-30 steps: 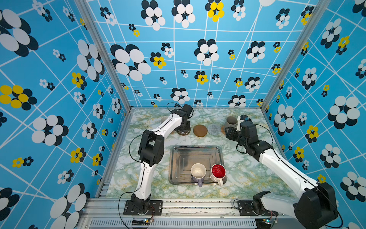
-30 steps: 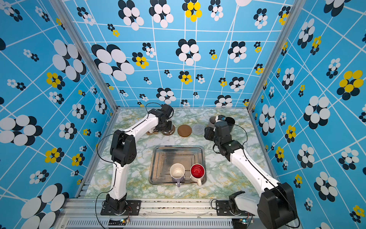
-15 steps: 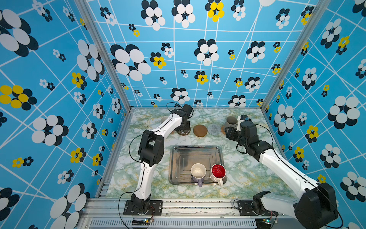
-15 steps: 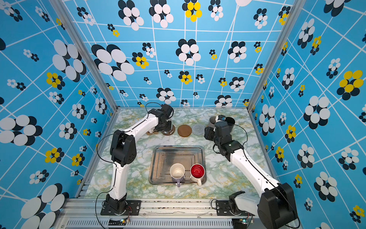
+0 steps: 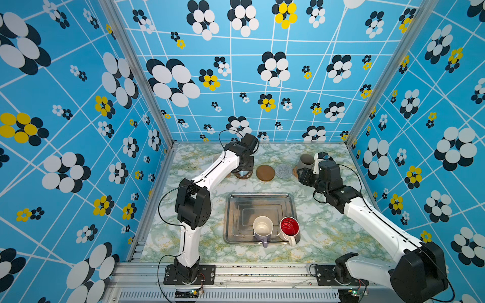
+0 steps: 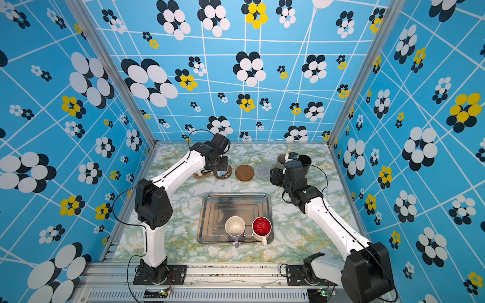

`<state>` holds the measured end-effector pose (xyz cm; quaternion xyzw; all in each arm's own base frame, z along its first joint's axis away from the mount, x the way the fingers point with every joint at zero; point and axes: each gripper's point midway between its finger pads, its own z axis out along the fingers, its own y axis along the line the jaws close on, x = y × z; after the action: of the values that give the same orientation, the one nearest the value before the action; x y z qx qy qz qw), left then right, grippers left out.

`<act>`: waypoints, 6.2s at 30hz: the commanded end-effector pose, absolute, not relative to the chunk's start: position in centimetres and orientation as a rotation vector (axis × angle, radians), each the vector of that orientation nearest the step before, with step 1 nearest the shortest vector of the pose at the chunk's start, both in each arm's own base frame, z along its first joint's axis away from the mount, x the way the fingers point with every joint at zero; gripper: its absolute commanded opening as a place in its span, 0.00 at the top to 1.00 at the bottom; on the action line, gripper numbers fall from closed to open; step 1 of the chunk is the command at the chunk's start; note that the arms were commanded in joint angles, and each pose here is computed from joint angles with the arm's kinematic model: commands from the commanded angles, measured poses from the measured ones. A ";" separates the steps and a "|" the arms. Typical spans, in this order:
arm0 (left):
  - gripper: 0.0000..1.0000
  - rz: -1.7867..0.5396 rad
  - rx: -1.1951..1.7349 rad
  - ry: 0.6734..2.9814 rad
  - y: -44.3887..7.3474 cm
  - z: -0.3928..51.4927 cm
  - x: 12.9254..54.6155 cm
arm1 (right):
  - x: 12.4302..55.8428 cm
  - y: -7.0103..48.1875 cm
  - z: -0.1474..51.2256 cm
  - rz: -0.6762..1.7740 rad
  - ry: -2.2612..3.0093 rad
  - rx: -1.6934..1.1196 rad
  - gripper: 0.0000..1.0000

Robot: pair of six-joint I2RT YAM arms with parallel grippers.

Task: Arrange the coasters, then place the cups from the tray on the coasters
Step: 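Open the left gripper and raise it off the white blue-handled mug, then move the right gripper over the red-lined white mug on the tray, then lower the right gripper onto the red-lined white mug's rim, then lift the red-lined white mug with the right gripper and carry it toward the coasters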

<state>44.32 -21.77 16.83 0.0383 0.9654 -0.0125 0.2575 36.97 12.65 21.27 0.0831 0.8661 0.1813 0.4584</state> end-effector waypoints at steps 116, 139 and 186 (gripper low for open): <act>0.17 -0.544 0.061 2.124 -24.0 24.7 35.5 | 12.2 19.6 5.2 0.111 2.794 -0.528 0.65; 0.17 -0.545 0.071 2.137 -24.3 24.4 35.6 | 13.1 19.3 4.7 0.105 2.748 -0.450 0.85; 0.16 -0.559 0.076 2.155 -23.7 23.1 36.1 | 22.8 20.7 12.5 0.126 2.554 -0.326 1.00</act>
<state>35.77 -23.67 23.48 0.0260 0.8687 -0.2214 0.4423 20.45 19.19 10.08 -0.1123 0.9641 0.0260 0.2392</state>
